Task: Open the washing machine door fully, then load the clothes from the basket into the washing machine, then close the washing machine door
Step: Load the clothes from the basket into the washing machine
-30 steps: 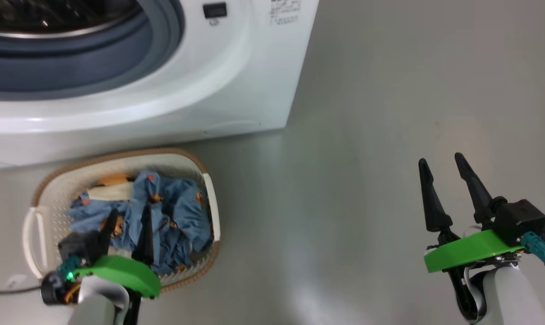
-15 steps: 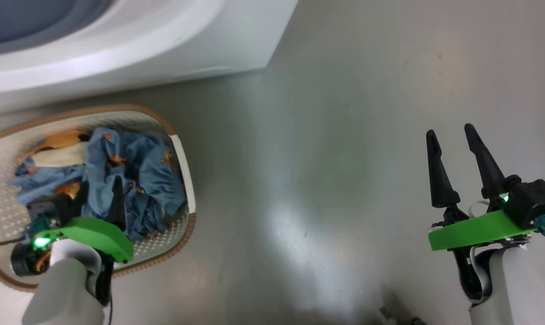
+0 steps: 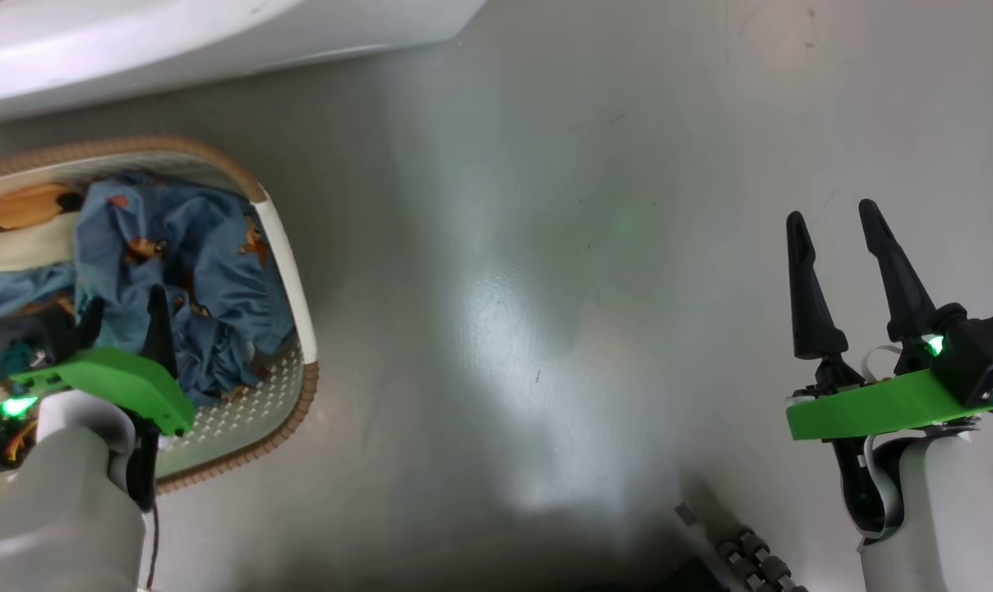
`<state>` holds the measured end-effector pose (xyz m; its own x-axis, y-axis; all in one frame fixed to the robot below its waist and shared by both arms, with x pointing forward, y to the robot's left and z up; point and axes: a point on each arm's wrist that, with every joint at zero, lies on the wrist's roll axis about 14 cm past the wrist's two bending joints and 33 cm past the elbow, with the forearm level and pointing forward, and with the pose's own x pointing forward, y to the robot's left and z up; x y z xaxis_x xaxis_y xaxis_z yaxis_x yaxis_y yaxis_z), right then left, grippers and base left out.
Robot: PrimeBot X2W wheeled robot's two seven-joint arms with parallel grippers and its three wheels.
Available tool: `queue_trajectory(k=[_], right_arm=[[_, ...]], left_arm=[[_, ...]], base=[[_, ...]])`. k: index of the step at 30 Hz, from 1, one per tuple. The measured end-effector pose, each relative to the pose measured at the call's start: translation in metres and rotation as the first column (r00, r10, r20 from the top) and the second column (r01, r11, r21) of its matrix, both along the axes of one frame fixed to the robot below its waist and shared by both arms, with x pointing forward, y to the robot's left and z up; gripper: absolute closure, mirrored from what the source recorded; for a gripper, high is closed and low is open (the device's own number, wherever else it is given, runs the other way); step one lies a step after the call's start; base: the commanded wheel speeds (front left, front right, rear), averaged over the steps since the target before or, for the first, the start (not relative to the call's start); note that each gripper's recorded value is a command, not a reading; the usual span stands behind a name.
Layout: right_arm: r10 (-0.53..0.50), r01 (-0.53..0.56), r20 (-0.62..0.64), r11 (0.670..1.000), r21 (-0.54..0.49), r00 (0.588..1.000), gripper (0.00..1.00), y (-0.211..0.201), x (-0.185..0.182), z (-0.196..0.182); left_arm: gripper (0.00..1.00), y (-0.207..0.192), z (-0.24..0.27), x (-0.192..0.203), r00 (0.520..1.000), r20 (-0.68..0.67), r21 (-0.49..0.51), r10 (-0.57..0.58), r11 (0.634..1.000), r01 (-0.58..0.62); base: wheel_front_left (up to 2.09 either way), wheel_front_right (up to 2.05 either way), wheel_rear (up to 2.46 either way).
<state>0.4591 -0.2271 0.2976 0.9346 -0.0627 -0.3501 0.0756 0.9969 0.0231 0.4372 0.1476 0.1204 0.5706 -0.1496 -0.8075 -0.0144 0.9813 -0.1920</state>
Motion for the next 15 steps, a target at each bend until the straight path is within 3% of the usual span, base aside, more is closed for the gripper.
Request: queue_trajectory(k=[15], right_arm=[[-0.025, 0.025, -0.032, 1.000, 0.001, 0.999, 0.00, -0.008, -0.005, -0.014]], left_arm=[[0.00, -0.033, -0.019, 0.014, 0.999, -0.040, -0.077, -0.020, 0.997, 0.017]], base=[[0.00, 0.00, 0.00]])
